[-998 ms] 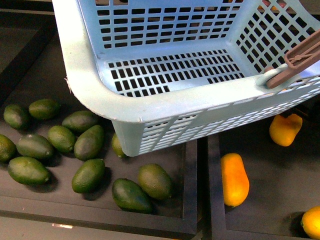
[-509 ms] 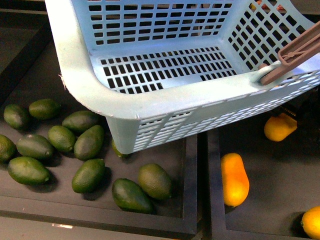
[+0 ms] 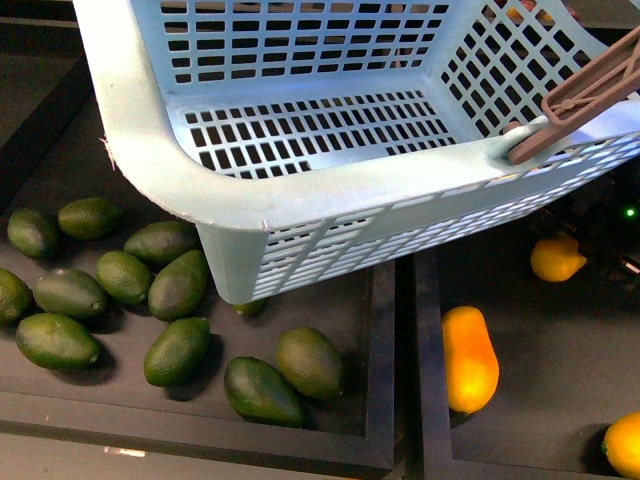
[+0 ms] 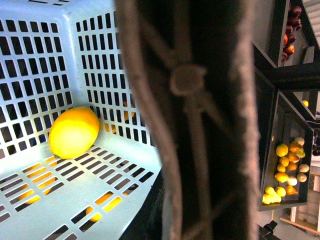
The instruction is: Pick lemon and mango into basket
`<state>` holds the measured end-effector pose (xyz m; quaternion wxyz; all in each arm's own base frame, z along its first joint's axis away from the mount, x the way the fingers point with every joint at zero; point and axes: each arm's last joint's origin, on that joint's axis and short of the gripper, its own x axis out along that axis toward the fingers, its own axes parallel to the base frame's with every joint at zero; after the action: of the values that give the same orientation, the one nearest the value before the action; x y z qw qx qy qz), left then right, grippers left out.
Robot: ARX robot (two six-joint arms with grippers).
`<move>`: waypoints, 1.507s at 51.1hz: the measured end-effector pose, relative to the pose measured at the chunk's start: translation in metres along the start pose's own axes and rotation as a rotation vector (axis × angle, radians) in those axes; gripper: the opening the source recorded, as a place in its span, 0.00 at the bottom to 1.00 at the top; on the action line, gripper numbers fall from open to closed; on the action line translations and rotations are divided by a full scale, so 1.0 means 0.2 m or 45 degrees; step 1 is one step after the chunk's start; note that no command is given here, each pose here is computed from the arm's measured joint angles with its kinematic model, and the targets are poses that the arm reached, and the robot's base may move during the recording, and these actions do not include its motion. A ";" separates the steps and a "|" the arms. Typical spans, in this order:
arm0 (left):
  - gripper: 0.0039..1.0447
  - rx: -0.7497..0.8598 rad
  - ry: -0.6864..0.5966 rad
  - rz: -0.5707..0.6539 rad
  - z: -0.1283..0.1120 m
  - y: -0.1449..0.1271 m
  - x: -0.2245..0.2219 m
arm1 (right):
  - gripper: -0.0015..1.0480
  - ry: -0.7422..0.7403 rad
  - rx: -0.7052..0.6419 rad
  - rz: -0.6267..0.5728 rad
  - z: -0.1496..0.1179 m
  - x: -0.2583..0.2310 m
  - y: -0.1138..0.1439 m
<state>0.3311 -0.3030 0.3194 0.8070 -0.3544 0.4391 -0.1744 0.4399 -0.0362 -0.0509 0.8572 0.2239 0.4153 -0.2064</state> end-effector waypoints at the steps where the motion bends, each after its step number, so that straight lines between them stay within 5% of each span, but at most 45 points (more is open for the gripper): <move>1: 0.04 0.000 0.000 0.000 0.00 0.00 0.00 | 0.64 0.000 0.002 0.000 0.00 0.00 0.00; 8: 0.04 0.000 0.002 0.000 0.00 0.00 0.00 | 0.56 0.000 0.020 -0.012 -0.01 0.00 -0.02; 20: 0.04 -0.001 0.026 -0.014 -0.01 0.00 0.00 | 0.55 -0.007 0.078 -0.058 0.00 -0.06 -0.14; 32: 0.04 0.002 0.039 -0.021 -0.01 -0.01 0.00 | 0.55 -0.211 0.211 -0.079 0.24 -0.38 -0.40; 48: 0.04 0.002 0.030 -0.016 -0.01 -0.01 0.00 | 0.55 -0.381 0.259 -0.045 0.37 -0.75 -0.58; 58: 0.04 0.002 0.036 -0.019 -0.01 -0.01 0.00 | 0.55 -0.511 0.231 0.079 0.42 -1.03 -0.51; 68: 0.04 0.002 0.036 -0.019 -0.01 -0.01 0.00 | 0.55 -0.766 0.166 0.324 0.49 -1.45 -0.24; 77: 0.04 0.002 0.034 -0.019 -0.01 -0.01 0.00 | 0.55 -0.799 0.102 0.448 0.48 -1.54 -0.03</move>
<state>0.3290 -0.3052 0.3195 0.8000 -0.3546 0.4471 -0.1855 0.3202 -0.0426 0.2478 0.9559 0.2510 0.0786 -0.1304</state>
